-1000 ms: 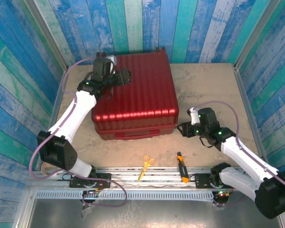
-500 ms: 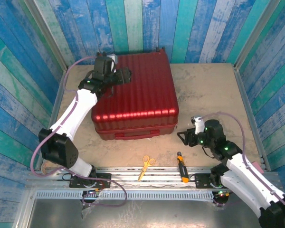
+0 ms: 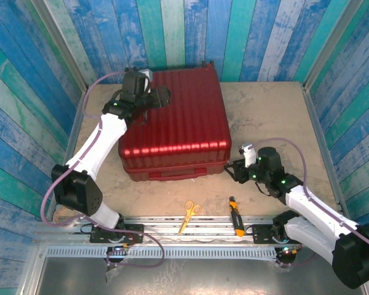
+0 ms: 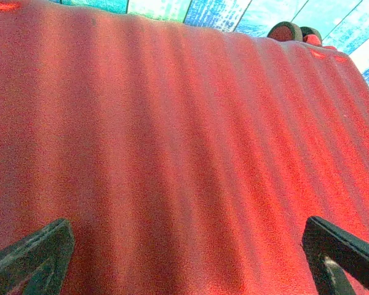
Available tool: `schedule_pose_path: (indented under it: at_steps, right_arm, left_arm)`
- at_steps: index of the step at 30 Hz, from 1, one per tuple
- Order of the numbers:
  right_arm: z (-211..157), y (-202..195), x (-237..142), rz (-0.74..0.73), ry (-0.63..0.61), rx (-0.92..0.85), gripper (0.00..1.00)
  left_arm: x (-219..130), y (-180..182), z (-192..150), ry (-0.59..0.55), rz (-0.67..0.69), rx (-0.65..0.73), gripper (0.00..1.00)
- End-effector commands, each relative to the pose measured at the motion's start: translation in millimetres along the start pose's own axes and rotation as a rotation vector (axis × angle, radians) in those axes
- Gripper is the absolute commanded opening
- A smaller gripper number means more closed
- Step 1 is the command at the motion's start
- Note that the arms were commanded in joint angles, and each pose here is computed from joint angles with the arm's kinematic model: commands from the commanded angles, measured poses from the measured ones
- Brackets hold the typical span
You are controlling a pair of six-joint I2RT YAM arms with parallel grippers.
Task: Pack the luggage
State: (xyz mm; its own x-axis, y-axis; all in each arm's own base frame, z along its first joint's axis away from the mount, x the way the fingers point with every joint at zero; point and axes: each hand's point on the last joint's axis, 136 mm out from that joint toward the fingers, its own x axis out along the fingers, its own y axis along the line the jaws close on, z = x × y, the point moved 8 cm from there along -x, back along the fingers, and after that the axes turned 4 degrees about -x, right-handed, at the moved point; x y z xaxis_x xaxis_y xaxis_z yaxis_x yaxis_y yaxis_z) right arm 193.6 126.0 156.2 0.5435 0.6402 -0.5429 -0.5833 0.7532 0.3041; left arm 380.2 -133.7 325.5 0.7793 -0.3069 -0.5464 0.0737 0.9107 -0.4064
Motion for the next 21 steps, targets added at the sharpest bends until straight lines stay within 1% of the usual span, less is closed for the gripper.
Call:
schedule_pose_path:
  at_steps: [1,3,5,8,13,16,21]
  right_arm:
    - [5.1,-0.1,2.7,0.003,-0.062,-0.027,0.46]
    - [4.6,-1.2,4.6,-0.001,-0.061,-0.029,0.4]
    - [4.7,-1.9,6.8,-0.001,-0.059,-0.028,0.37]
    - [5.3,-1.7,10.0,0.01,-0.058,-0.029,0.29]
    - [6.0,-3.1,11.3,-0.004,-0.053,-0.031,0.11]
    - [4.3,-5.7,10.3,-0.035,-0.038,-0.017,0.06]
    - [4.3,-11.4,8.7,-0.11,0.015,0.026,0.01]
  left_arm:
    - [21.0,14.1,-23.1,0.126,0.078,0.008,1.0]
    - [22.1,14.9,-24.2,0.131,0.082,0.01,1.0]
    - [22.2,15.0,-24.2,0.131,0.084,0.012,1.0]
    - [22.6,15.2,-24.7,0.135,0.085,0.014,0.99]
    - [22.3,16.3,-26.8,0.145,0.09,0.014,0.99]
    - [22.6,18.0,-29.2,0.149,0.096,0.016,0.99]
    - [27.1,21.4,-34.8,0.168,0.112,0.018,0.99]
